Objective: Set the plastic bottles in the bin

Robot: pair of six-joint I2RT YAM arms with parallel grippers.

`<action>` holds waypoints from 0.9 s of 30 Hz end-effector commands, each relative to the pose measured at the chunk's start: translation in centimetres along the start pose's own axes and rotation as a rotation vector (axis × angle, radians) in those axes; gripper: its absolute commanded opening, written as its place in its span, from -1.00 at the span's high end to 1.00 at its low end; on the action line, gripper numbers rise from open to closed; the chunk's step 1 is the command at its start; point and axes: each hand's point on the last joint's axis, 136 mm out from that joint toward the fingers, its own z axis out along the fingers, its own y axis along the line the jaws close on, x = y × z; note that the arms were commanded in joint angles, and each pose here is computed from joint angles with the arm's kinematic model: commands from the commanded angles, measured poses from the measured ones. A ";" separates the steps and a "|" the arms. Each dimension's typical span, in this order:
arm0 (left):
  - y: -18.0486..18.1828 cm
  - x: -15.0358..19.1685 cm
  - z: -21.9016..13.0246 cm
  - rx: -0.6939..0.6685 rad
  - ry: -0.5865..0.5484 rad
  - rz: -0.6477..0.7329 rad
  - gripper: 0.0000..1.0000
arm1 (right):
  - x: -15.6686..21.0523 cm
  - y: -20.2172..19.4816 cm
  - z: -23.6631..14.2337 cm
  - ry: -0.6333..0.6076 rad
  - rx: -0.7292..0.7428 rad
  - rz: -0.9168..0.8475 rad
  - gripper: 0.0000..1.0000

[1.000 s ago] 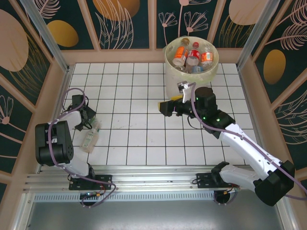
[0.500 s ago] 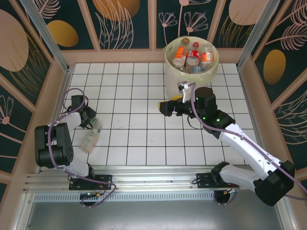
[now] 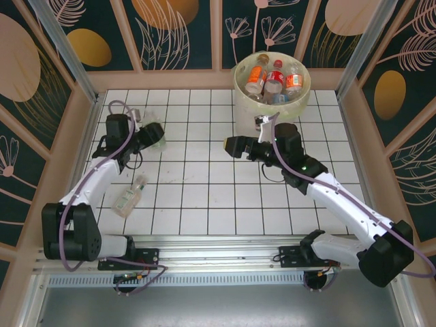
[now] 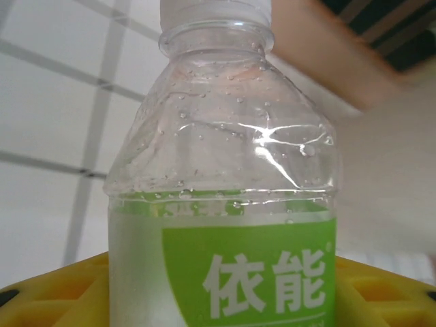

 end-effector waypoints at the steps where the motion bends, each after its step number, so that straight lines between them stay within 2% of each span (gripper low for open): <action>1: -8.3 0.4 -1.8 0.322 0.013 0.207 -0.19 | -2.2 2.2 -0.8 -0.047 -0.110 0.079 -0.94; 6: -14.6 3.9 -3.1 0.548 0.073 0.329 -0.20 | -3.6 3.5 -1.9 -0.062 -0.197 0.120 -0.96; 10: -17.9 5.8 -3.8 0.633 0.075 0.391 -0.20 | -4.1 4.7 -2.4 -0.060 -0.241 0.098 -0.98; 17: -21.6 9.0 -3.4 0.700 0.107 0.451 -0.19 | -3.9 5.4 -2.4 -0.039 -0.269 0.076 -0.98; 27: -24.2 11.3 -1.9 0.739 0.141 0.462 -0.17 | -3.0 6.0 -0.9 0.002 -0.279 0.061 -0.98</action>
